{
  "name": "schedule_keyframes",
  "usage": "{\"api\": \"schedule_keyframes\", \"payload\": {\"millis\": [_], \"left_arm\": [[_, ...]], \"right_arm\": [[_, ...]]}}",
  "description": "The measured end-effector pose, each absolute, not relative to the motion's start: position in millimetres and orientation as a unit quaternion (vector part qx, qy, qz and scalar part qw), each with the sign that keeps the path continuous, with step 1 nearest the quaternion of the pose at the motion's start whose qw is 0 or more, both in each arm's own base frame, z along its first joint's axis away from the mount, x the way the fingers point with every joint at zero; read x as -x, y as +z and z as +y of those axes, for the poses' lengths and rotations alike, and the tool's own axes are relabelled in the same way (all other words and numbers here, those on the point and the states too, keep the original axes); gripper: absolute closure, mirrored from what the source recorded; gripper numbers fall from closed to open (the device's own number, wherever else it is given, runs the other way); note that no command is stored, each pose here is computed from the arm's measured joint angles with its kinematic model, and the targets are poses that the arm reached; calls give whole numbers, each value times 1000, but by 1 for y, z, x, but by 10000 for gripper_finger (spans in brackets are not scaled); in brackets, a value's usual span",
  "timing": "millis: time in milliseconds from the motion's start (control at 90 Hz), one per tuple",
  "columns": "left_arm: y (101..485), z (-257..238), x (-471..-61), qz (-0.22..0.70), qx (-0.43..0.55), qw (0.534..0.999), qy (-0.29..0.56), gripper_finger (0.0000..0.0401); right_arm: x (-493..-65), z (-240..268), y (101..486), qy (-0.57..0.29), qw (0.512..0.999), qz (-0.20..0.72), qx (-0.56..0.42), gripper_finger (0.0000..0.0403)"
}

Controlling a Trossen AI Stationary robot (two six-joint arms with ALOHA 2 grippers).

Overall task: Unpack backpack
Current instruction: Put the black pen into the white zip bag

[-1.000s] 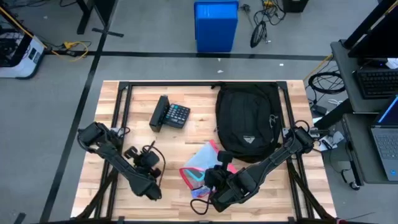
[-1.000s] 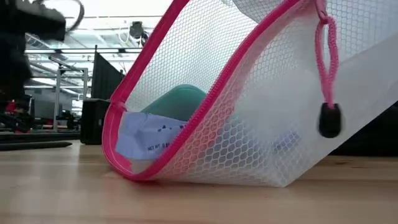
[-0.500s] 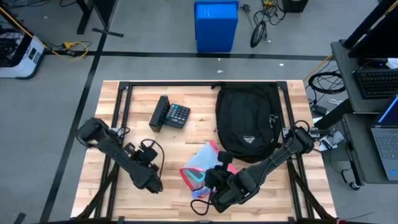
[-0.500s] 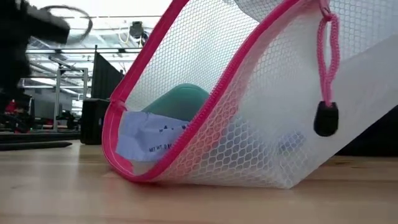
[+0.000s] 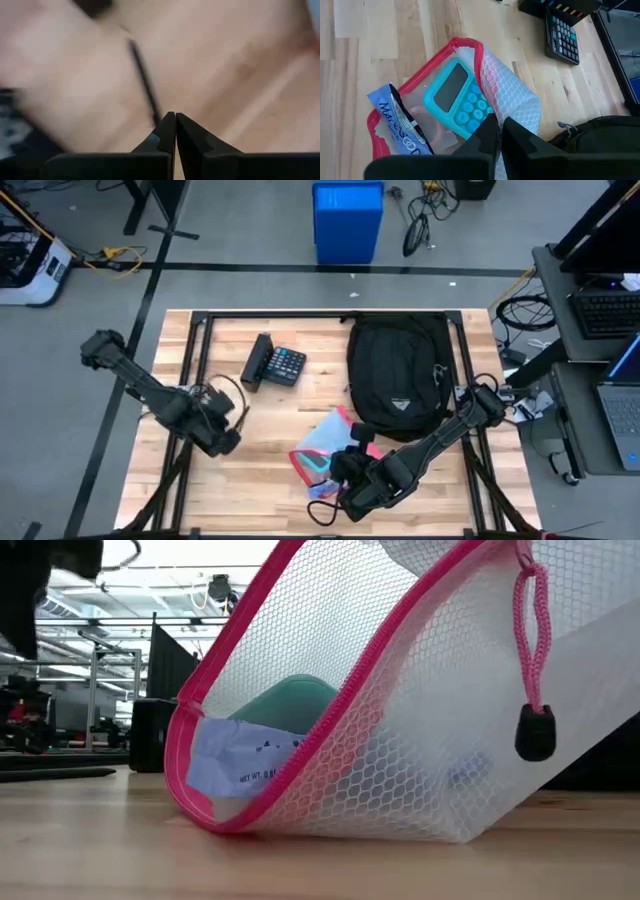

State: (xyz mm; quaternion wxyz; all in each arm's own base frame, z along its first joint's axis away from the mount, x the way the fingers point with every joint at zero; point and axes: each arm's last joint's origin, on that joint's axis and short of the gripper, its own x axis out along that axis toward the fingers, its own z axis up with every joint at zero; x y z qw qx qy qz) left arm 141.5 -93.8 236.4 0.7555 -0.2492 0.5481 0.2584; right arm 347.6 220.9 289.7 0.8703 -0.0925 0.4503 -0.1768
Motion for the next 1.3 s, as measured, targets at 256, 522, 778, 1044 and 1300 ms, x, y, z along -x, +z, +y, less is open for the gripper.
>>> {"api": "schedule_keyframes", "payload": {"millis": [256,522,778,1044,1300], "left_arm": [[181,-89,-135,571,234,728,299,394],[162,-89,-139,547,215,743,321,288],[158,-91,-144,536,210,751,325,174],[147,-89,-149,537,213,727,370,146],[133,-90,-154,543,204,716,388,181]], "right_arm": [[-348,221,290,-177,871,450,92,403],[-348,221,290,-177,870,450,92,403],[-347,221,290,-177,870,451,93,403],[-347,221,290,-177,870,451,94,403],[-348,221,290,-177,871,449,91,403]]}}
